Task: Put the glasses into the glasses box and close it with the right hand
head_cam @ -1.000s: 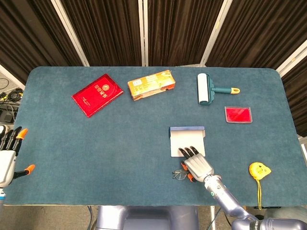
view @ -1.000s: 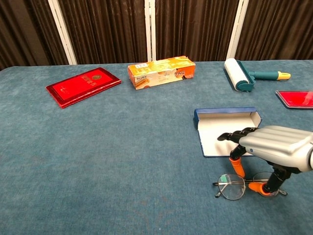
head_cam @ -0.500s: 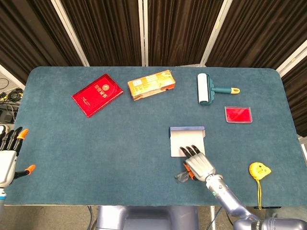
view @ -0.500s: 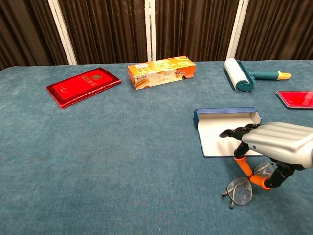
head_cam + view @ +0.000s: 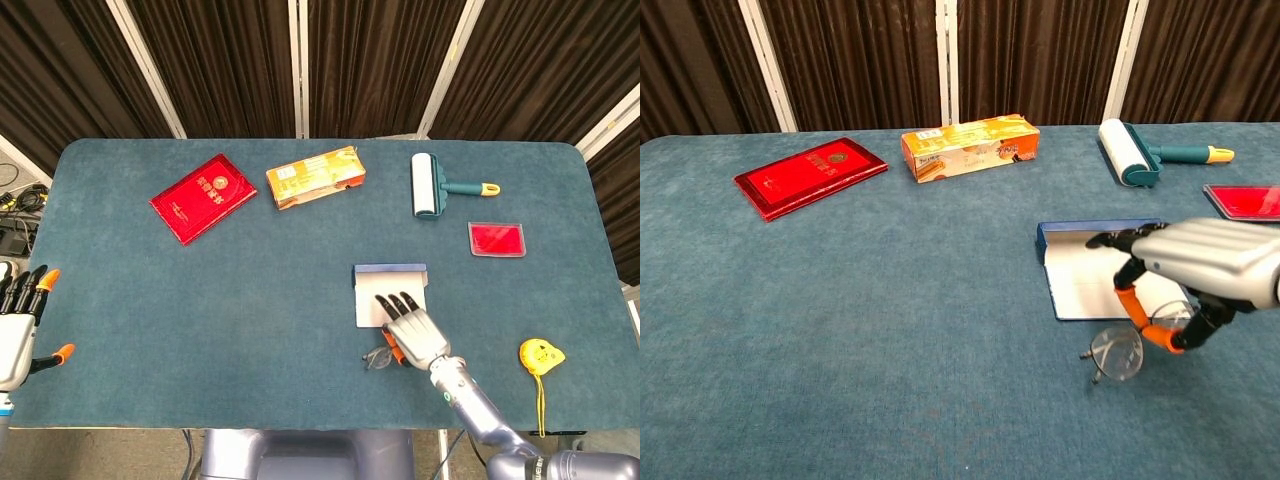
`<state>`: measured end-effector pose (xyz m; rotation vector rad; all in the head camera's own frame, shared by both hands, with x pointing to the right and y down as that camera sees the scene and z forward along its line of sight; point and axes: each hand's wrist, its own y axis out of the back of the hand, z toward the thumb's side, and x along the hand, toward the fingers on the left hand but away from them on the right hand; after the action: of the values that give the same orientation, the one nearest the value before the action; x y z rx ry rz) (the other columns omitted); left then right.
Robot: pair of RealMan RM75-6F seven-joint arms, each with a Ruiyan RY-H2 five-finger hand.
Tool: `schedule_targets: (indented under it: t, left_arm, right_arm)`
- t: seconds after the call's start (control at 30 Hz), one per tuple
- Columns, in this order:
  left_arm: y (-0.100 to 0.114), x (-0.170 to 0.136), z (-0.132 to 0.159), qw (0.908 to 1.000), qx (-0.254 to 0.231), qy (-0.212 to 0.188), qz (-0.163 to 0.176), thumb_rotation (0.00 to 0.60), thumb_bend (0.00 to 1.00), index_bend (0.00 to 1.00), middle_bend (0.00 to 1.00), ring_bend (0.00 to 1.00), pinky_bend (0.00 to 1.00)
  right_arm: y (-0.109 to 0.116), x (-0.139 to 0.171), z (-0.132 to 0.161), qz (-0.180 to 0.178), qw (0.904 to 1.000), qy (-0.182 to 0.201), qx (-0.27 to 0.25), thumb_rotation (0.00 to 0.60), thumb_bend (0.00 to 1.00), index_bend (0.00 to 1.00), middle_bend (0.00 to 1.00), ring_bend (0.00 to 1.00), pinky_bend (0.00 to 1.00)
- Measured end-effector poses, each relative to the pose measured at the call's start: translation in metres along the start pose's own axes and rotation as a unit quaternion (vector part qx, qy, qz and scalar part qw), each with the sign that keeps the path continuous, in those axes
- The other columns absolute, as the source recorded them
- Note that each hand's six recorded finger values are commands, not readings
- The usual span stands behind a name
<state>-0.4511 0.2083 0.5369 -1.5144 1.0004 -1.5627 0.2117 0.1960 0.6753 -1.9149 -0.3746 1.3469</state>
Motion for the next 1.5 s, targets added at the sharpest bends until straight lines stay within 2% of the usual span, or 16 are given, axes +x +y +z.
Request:
schedule_targets:
  t: [0.23,0.4,0.93,1.5]
  left_arm:
    - [0.001,0.002,-0.002,1.0000,-0.002,0.004,0.000,0.600,0.00,0.00,0.00,0.00,0.00]
    - [0.001,0.005,-0.005,0.9999,-0.003,0.010,0.000,0.600,0.00,0.00,0.00,0.00,0.00]
    - [-0.007,0.017,-0.020,0.9991,0.002,0.041,-0.014,0.600,0.00,0.00,0.00,0.00,0.00]
    - [-0.012,0.019,-0.021,0.9987,0.008,0.046,-0.020,0.600,0.00,0.00,0.00,0.00,0.00]
  right_arm:
    - [0.028,-0.022,-0.008,-0.033,0.9991,-0.024,-0.010,0.600,0.39,0.62,0.00,0.00,0.00]
    - [0.035,-0.041,-0.012,-0.034,0.9984,-0.042,-0.016,0.600,0.39,0.62,0.00,0.00,0.00]
    - [0.035,-0.090,-0.021,-0.024,0.9975,-0.065,-0.009,0.600,0.39,0.63,0.00,0.00,0.00]
    - [0.035,-0.104,-0.047,-0.033,0.9938,-0.106,-0.010,0.600,0.39,0.62,0.00,0.00,0.00]
